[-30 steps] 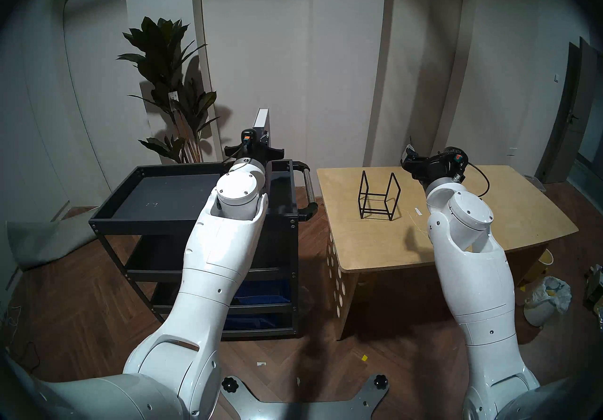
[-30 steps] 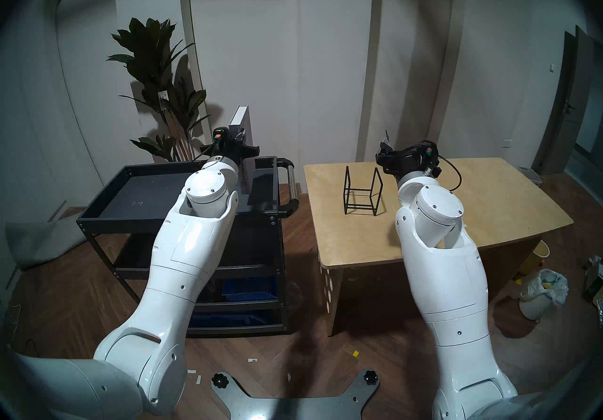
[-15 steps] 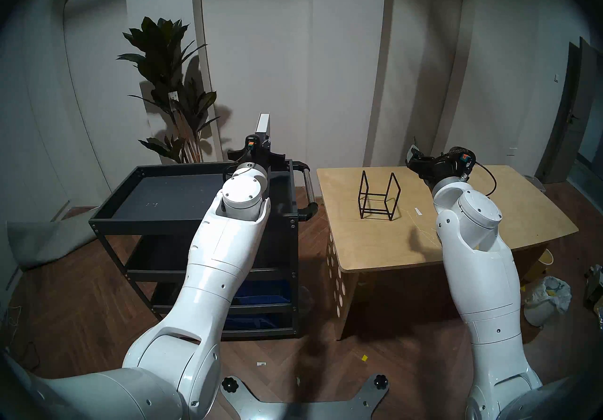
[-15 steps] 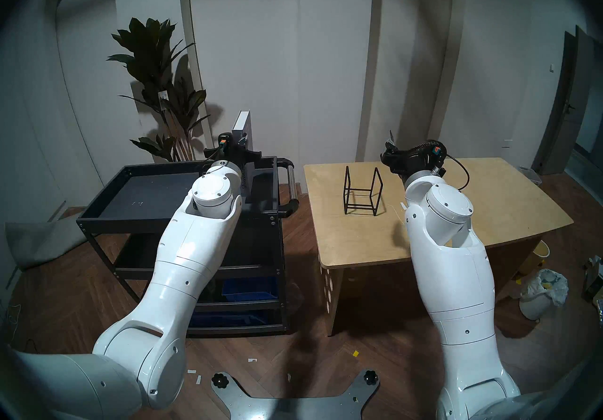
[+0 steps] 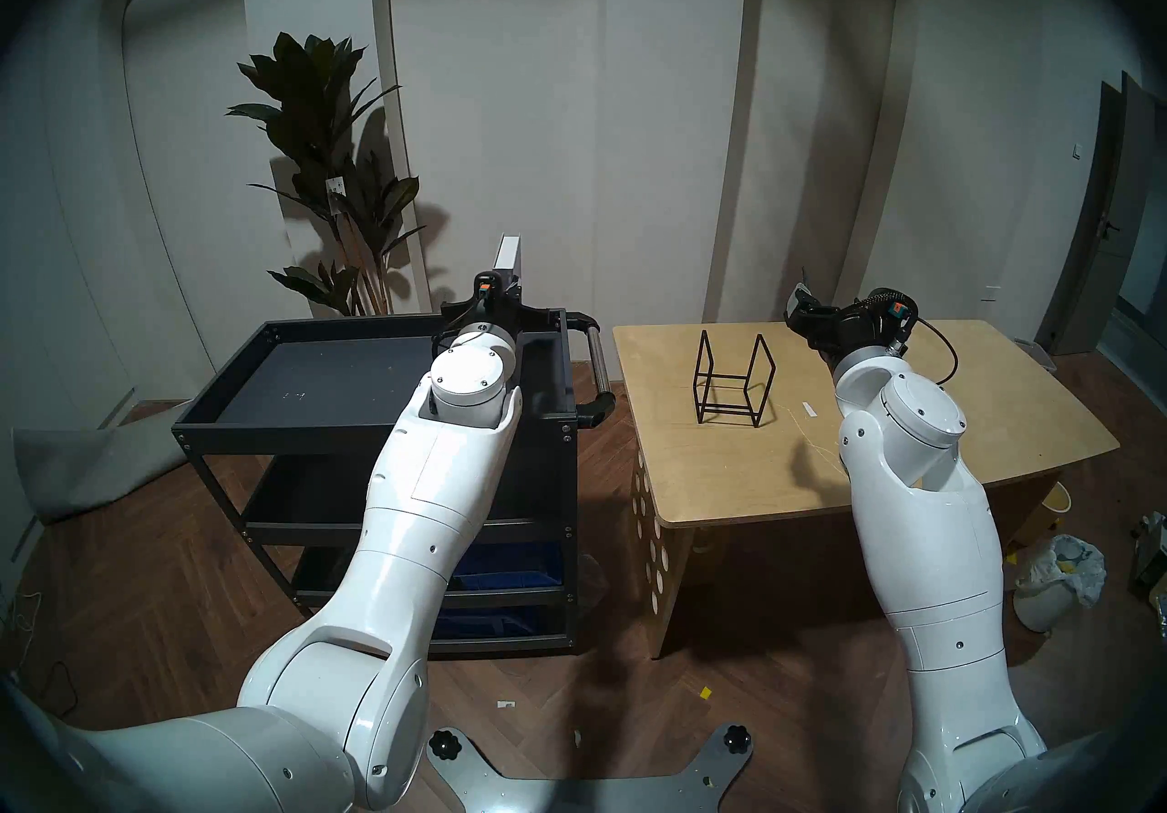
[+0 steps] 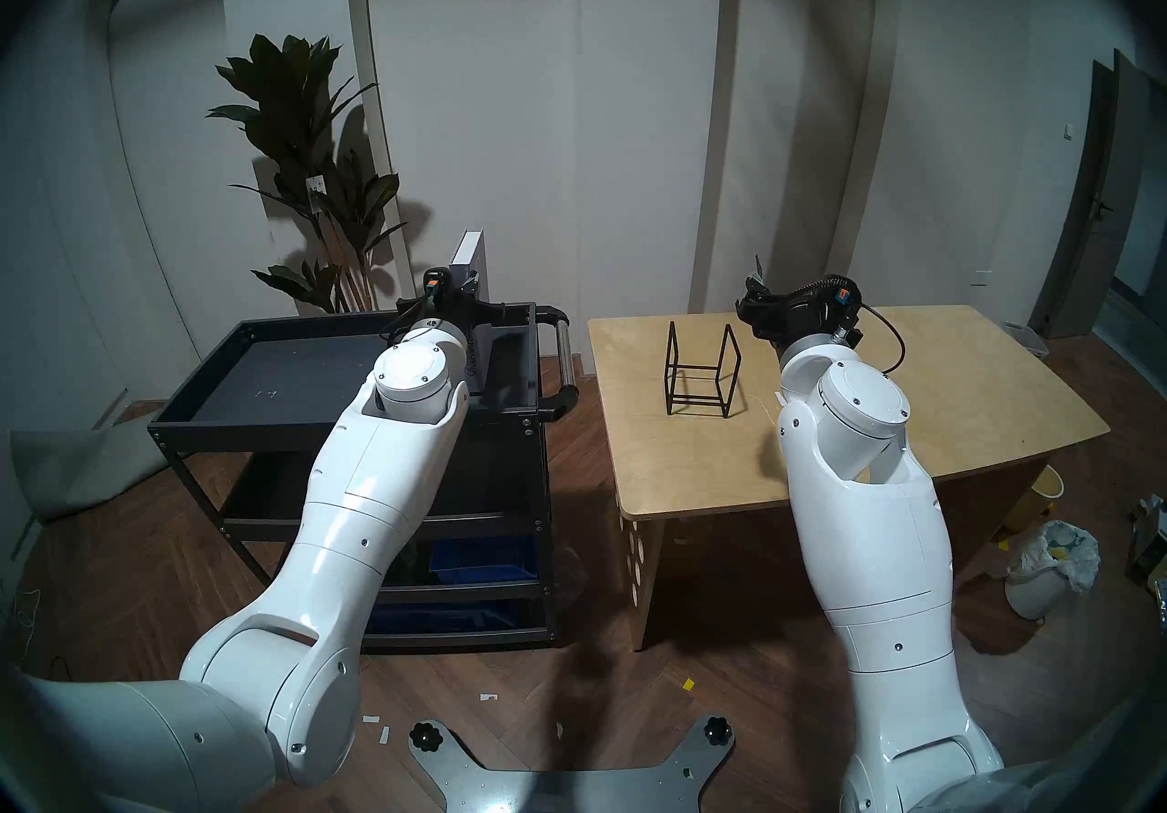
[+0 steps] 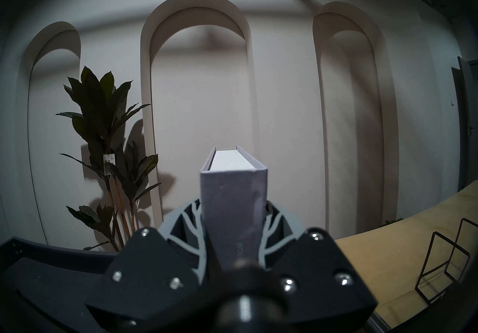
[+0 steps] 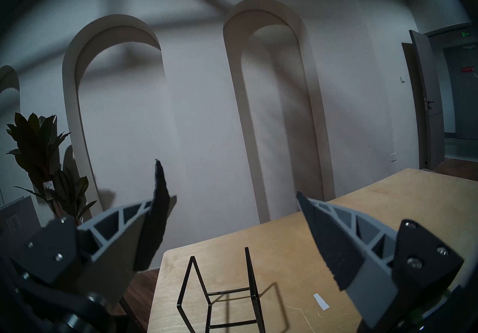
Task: Transfer books between table and cart
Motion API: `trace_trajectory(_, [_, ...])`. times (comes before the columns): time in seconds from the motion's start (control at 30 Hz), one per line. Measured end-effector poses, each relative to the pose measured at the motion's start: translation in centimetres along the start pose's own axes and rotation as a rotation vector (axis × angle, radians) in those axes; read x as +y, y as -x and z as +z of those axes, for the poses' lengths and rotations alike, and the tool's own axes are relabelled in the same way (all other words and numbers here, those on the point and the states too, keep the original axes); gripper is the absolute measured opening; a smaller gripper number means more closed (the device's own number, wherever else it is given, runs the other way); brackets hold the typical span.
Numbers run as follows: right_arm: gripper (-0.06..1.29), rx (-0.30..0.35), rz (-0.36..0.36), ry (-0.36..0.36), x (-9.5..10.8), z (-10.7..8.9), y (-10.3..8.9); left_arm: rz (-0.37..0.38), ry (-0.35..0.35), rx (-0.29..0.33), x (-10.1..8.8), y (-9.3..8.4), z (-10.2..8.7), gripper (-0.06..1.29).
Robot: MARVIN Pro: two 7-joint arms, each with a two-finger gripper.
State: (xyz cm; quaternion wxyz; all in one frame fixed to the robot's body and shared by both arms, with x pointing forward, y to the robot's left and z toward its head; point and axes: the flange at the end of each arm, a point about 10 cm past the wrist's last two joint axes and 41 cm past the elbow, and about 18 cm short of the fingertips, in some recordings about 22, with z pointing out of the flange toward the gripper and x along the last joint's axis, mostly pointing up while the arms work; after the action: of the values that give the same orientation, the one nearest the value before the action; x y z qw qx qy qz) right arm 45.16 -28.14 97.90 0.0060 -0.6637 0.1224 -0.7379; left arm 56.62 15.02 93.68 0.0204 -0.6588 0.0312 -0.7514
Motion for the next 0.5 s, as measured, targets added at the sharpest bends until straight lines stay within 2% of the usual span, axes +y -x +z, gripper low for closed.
trace_trajectory(0.5, [1.23,0.017,-0.009,0.005,-0.05,-0.04,0.02,-0.013,-0.017,-0.008,0.19,0.42,0.29,0.23])
